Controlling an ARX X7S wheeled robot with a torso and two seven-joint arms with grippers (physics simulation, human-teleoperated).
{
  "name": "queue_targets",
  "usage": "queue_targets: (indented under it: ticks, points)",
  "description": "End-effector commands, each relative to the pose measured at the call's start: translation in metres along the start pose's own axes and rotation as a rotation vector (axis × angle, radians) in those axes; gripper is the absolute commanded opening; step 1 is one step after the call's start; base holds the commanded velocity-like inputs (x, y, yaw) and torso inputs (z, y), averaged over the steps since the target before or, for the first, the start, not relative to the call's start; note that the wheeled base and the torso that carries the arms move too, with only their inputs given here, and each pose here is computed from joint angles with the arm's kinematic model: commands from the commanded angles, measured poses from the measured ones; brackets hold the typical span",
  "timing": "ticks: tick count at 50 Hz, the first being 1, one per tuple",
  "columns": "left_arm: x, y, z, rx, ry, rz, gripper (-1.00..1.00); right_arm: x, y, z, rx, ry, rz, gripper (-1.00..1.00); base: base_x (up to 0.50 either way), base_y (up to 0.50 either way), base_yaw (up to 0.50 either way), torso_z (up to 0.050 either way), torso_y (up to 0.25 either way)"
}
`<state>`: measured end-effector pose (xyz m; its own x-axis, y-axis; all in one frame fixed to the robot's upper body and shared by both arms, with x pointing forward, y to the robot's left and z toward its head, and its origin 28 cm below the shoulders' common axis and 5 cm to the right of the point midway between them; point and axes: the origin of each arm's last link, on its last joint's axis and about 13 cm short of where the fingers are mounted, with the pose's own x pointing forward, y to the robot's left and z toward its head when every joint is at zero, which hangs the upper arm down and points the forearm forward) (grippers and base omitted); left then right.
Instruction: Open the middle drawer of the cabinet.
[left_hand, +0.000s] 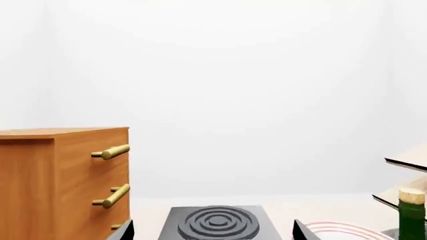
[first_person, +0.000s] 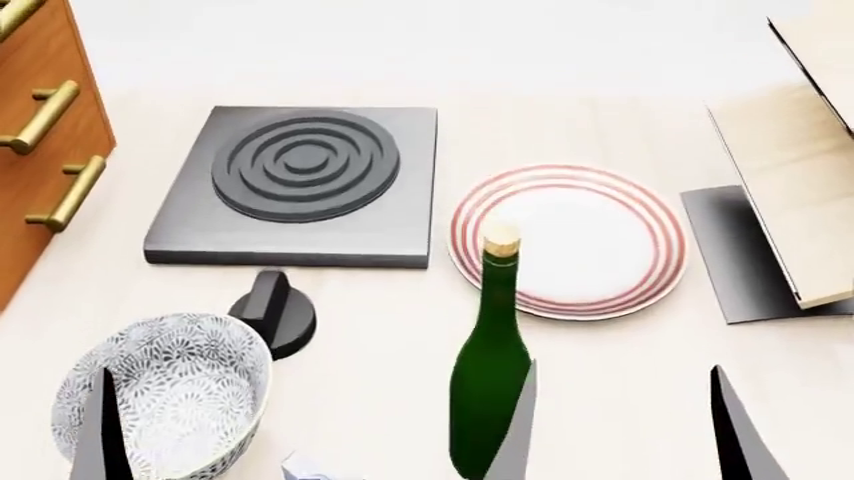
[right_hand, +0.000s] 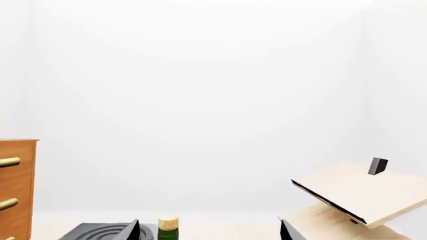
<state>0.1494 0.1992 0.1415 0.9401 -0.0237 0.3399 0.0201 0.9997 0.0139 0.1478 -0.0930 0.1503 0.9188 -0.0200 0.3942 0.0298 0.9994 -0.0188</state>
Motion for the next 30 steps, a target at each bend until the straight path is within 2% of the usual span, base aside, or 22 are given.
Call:
queue_targets:
  ticks: [1, 11, 30]
  points:
    - [0.0009, 0.0006, 0.001, -0.004, 0.007, 0.001, 1.0, -0.0002, 0.0006, 0.0005, 0.001, 0.002, 0.004, 1.0, 0.5, 0.0, 0.0, 0.05, 0.0]
    - [0.0007, 0.0009, 0.0008, 0.001, 0.012, 0.005, 1.0, -0.001, 0.0017, 0.0017, 0.012, -0.018, 0.006, 1.0, 0.5, 0.0, 0.0, 0.05, 0.0]
    - [0.0003, 0.0011, 0.0009, 0.001, 0.012, 0.006, 1.0, -0.0036, 0.0022, 0.0059, 0.014, -0.046, 0.018, 1.0, 0.0, 0.0, 0.0, 0.05, 0.0]
